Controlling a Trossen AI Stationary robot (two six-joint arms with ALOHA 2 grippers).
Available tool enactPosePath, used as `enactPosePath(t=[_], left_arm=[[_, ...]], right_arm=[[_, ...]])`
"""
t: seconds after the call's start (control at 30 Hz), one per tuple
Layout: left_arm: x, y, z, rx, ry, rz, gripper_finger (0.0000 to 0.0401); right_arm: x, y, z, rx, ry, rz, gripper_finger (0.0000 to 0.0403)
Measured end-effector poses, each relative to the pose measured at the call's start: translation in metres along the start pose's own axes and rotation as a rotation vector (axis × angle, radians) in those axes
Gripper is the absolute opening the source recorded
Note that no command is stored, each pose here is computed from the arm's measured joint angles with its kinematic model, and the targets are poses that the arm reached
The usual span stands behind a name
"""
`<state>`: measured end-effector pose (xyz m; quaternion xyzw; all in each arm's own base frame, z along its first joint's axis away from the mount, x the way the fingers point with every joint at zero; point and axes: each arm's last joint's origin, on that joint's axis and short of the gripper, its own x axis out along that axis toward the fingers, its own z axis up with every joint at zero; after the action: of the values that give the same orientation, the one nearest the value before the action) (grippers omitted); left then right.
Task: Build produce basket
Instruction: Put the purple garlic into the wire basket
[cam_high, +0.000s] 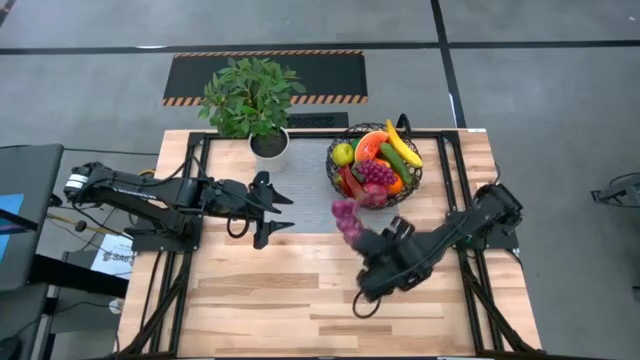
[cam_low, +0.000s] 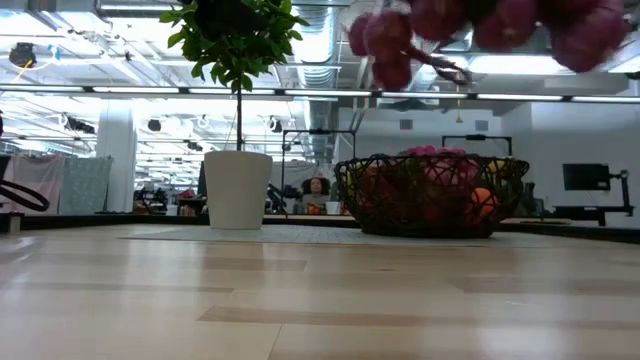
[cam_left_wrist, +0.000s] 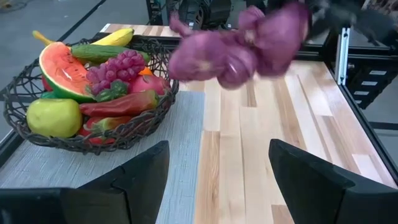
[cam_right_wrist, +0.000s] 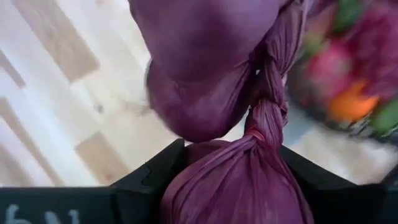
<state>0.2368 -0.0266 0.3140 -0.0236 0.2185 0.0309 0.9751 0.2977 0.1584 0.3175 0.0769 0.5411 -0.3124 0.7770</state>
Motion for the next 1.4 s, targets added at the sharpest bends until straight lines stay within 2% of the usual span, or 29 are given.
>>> enactPosePath(t=[0.17, 0.37, 0.57, 0.7, 0.9, 1.1, 1.23, 1.4], left_arm=[[0.0, 0.0, -0.001, 0.002, 0.013, 0.002, 0.0263], [0.0, 0.0, -0.003, 0.019, 0.028, 0.004, 0.0263], [0.0, 0.0, -0.003, 0.028, 0.029, 0.005, 0.0263], [0.0, 0.0, -0.003, 0.028, 0.029, 0.008, 0.0263], [0.0, 0.001, -0.004, 0.03, 0.041, 0.034, 0.0263], [0.0, 0.002, -0.008, 0.033, 0.076, 0.038, 0.0263], [0.0, 0.002, -0.008, 0.024, 0.083, 0.039, 0.0263], [-0.001, 0.002, -0.009, 0.018, 0.094, 0.041, 0.0263]], right_arm=[[-0.013, -0.035, 0.018, -0.006, -0.092, -0.017, 0.0198], [-0.024, -0.087, 0.044, -0.01, -0.216, -0.098, 0.0199], [-0.018, -0.139, 0.071, -0.032, -0.205, -0.2, 0.0204], [-0.005, -0.16, 0.085, -0.094, -0.153, -0.263, 0.0203], [0.026, -0.173, 0.105, -0.151, -0.04, -0.309, 0.021], [0.055, -0.165, 0.119, -0.234, 0.041, -0.288, 0.0211], [0.069, -0.157, 0.128, -0.281, 0.054, -0.23, 0.0212], [0.08, -0.157, 0.132, -0.283, 0.082, -0.17, 0.0212]])
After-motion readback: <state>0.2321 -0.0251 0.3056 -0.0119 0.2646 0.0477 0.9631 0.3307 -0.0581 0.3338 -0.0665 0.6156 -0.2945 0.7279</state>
